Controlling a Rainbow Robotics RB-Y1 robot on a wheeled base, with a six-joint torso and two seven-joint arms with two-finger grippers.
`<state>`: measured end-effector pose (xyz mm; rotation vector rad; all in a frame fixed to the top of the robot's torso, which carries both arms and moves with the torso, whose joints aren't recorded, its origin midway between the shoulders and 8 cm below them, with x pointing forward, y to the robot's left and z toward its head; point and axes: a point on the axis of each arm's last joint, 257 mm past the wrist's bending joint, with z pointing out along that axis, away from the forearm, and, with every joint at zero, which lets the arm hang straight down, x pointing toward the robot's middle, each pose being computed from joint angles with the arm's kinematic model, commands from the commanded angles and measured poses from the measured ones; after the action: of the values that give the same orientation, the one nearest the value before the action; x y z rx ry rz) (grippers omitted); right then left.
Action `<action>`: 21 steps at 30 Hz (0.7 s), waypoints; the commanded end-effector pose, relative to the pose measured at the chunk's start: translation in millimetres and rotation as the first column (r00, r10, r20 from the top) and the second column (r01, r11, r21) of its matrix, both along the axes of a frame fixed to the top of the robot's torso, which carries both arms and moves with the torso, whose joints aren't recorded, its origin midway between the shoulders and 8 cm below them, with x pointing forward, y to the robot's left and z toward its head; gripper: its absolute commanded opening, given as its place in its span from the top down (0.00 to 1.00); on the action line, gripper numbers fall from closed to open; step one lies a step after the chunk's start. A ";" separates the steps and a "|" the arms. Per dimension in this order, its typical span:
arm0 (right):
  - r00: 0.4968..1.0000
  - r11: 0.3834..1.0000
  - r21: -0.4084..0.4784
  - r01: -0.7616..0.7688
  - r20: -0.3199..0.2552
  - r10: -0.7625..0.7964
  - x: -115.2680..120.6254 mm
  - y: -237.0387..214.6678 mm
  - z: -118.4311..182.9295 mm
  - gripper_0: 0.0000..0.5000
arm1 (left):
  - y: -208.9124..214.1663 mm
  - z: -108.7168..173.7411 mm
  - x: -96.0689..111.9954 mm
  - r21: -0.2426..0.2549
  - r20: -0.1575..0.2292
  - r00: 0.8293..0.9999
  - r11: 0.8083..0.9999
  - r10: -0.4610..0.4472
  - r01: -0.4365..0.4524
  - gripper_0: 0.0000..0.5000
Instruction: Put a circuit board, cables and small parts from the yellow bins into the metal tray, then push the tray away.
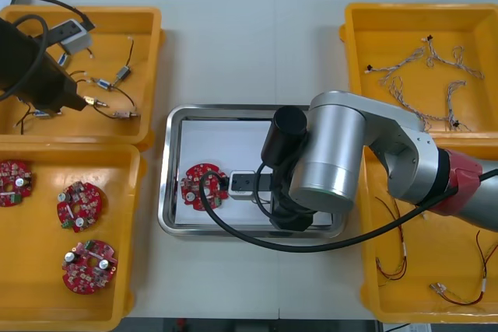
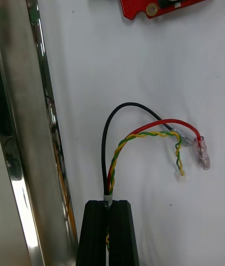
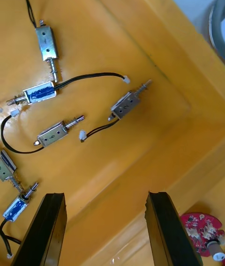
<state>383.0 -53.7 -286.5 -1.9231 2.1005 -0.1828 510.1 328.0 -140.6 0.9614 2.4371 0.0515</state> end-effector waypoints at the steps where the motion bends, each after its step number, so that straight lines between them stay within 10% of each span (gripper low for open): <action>1: 0.997 0.998 0.000 -0.058 0.040 0.058 0.4 18.3 5.0 1.00 | 14.3 28.7 18.1 0.046 0.071 0.996 0.997 -0.058 0.055 0.00; 4: 0.997 0.999 -0.005 -0.054 0.045 0.054 0.6 17.5 3.0 0.99 | 25.4 31.3 21.4 0.054 0.074 0.995 0.997 -0.061 0.057 0.00; 8: 0.997 0.999 -0.006 -0.049 0.051 0.050 2.4 16.3 3.3 0.34 | 37.9 34.6 23.0 0.075 0.085 0.994 0.995 -0.076 0.070 0.00; 12: 0.998 0.999 -0.004 -0.040 0.050 0.040 3.1 14.4 3.2 0.03 | 54.0 43.0 23.9 0.122 0.100 0.992 0.990 -0.079 0.066 0.00; 21: 0.999 1.000 0.017 -0.014 0.037 0.014 2.8 12.8 9.6 0.00 | 86.1 49.6 39.2 0.237 0.154 0.973 0.963 -0.170 0.130 0.00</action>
<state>386.1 -53.6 -289.7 -1.9296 2.0784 -0.2270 533.9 384.3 -132.6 1.0752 2.3490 0.1935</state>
